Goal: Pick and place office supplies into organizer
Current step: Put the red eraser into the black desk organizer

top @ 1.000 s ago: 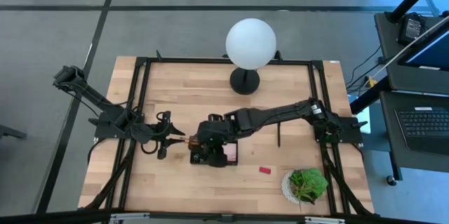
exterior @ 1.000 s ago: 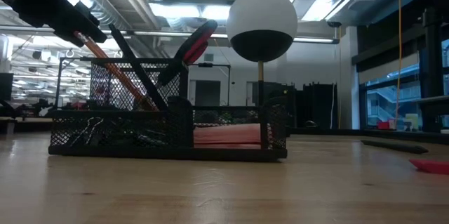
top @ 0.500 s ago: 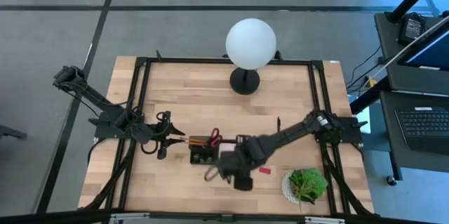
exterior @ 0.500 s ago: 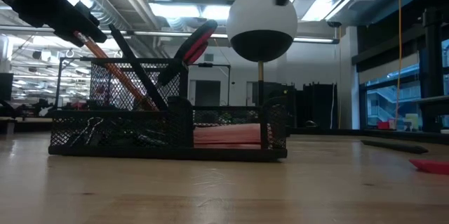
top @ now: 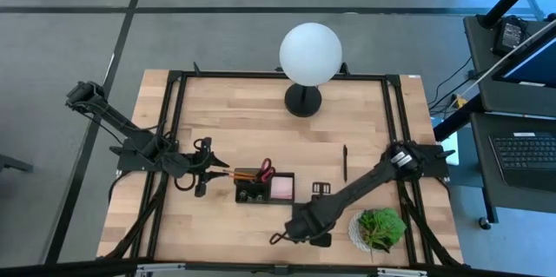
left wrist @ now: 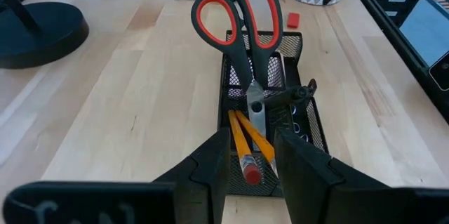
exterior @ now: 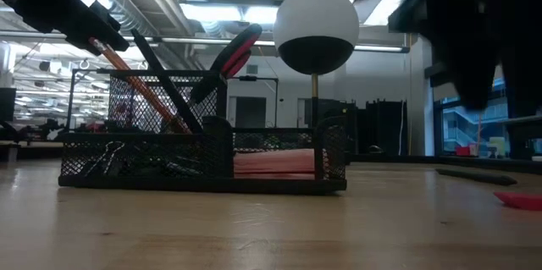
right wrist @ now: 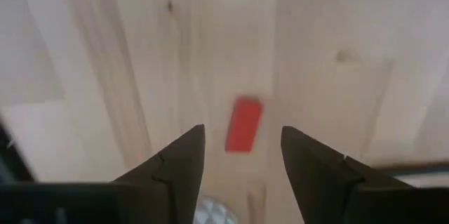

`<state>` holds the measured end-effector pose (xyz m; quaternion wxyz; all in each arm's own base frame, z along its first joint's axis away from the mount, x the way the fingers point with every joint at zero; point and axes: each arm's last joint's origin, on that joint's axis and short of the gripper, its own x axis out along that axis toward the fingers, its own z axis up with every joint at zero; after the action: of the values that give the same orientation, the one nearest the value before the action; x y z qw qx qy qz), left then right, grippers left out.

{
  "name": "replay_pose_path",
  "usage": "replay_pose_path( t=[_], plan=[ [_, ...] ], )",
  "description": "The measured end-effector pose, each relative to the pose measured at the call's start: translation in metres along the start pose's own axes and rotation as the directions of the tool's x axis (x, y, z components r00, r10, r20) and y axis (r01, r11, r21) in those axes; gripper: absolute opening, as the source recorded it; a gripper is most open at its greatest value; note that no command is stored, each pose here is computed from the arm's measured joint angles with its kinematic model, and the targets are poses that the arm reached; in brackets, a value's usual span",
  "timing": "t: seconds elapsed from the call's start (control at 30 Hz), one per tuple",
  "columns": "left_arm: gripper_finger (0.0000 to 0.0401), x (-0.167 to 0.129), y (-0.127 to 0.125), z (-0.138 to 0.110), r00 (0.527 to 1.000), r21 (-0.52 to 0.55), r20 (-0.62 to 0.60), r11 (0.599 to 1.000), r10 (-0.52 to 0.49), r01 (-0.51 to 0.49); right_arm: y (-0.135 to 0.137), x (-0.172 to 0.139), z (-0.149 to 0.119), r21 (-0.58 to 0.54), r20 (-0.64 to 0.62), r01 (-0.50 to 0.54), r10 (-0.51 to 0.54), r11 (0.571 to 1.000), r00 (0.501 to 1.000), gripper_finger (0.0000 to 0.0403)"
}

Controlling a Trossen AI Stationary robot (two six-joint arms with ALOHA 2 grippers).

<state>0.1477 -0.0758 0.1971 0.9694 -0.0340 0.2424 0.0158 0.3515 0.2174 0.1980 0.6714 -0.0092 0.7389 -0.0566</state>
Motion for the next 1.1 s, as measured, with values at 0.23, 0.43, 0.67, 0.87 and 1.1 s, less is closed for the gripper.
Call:
replay_pose_path(
  t=[0.23,0.43,0.67,0.87,1.1],
  plan=[
    [0.0106,0.000,0.000,0.000,1.000,0.001,0.000,1.000,0.000,0.000,-0.008,0.006,-0.010,0.008,0.101,-0.095,0.094,0.995,0.990,0.0189],
    [0.0106,0.000,0.000,0.000,1.000,0.007,0.000,1.000,0.000,0.000,-0.022,0.003,-0.030,0.063,0.179,-0.165,0.151,0.984,0.972,0.0188],
    [0.0106,0.000,0.000,0.000,1.000,0.008,0.000,1.000,0.000,0.000,-0.029,0.040,-0.041,0.097,0.159,-0.154,0.137,0.983,0.978,0.0188],
    [0.0106,0.000,0.000,0.000,1.000,0.007,0.000,1.000,0.000,0.000,-0.031,0.061,-0.046,0.094,0.151,-0.176,0.161,0.980,0.975,0.0188],
    [0.0106,0.000,0.000,0.000,1.000,0.007,0.000,1.000,0.000,0.000,-0.032,0.070,-0.050,0.128,0.155,-0.188,0.167,0.974,0.974,0.0188]
  ],
)
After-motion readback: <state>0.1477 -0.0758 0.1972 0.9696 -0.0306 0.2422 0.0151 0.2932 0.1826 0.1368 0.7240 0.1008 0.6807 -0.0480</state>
